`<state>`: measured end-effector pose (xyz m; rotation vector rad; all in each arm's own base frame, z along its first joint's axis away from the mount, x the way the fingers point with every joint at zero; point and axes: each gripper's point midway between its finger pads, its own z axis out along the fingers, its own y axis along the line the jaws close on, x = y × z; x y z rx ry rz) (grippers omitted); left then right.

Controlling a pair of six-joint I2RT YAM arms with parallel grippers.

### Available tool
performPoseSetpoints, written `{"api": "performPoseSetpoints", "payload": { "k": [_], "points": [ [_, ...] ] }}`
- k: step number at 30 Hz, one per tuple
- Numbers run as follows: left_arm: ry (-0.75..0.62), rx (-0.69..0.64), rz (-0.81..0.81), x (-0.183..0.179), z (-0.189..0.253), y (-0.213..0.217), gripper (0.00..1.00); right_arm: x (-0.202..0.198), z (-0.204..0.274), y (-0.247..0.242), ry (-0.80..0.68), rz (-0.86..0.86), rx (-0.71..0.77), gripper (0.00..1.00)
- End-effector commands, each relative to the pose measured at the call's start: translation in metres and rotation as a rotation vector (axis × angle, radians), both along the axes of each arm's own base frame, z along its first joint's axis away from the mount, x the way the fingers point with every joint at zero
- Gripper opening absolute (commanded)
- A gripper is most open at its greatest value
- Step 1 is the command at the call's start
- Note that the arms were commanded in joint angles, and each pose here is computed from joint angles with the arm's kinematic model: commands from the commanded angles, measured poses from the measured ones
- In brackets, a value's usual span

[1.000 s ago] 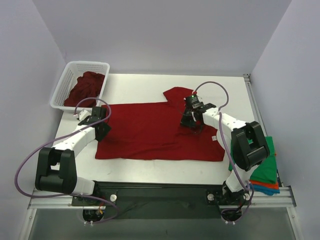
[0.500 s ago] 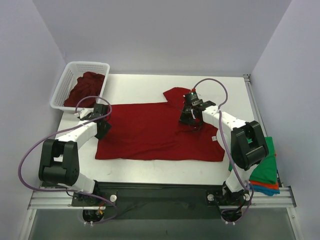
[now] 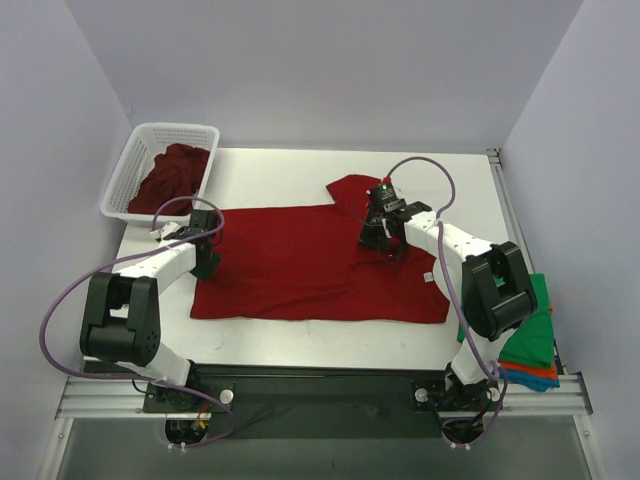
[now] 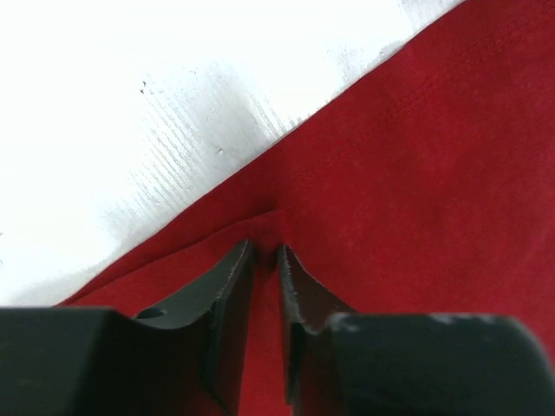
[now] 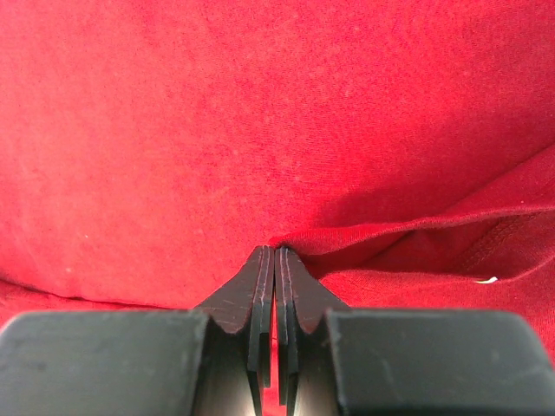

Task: Fold and stack the t-shirts
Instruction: Fold the flattened tshirt in 1/3 of the way

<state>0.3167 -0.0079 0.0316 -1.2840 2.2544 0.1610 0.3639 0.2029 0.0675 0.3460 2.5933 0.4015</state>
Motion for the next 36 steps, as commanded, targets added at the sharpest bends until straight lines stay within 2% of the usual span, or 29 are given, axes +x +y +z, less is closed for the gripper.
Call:
{"api": "performPoseSetpoints", "payload": {
  "k": [1,6,9,17,30,36],
  "points": [
    [-0.011,0.007,0.006,0.006,0.004,-0.001,0.27,0.0,0.017,0.001,-0.032,0.012,0.003,0.0],
    [-0.021,0.001,-0.006,0.004,0.007,-0.001,0.05,0.0,0.021,0.0,-0.041,0.015,0.004,0.0],
    [-0.033,0.003,-0.011,0.002,0.015,-0.001,0.0,0.0,0.023,-0.002,-0.051,0.016,-0.003,0.0],
    [-0.086,0.02,-0.009,-0.006,0.039,0.008,0.0,-0.001,0.027,-0.022,-0.072,-0.021,-0.032,0.0],
    [-0.08,0.006,0.022,-0.019,0.032,0.026,0.0,0.003,0.017,-0.036,-0.051,-0.051,-0.047,0.0],
    [-0.095,-0.006,0.027,-0.014,0.033,0.028,0.0,0.007,0.015,-0.038,-0.046,-0.056,-0.046,0.0]
  ]
}}
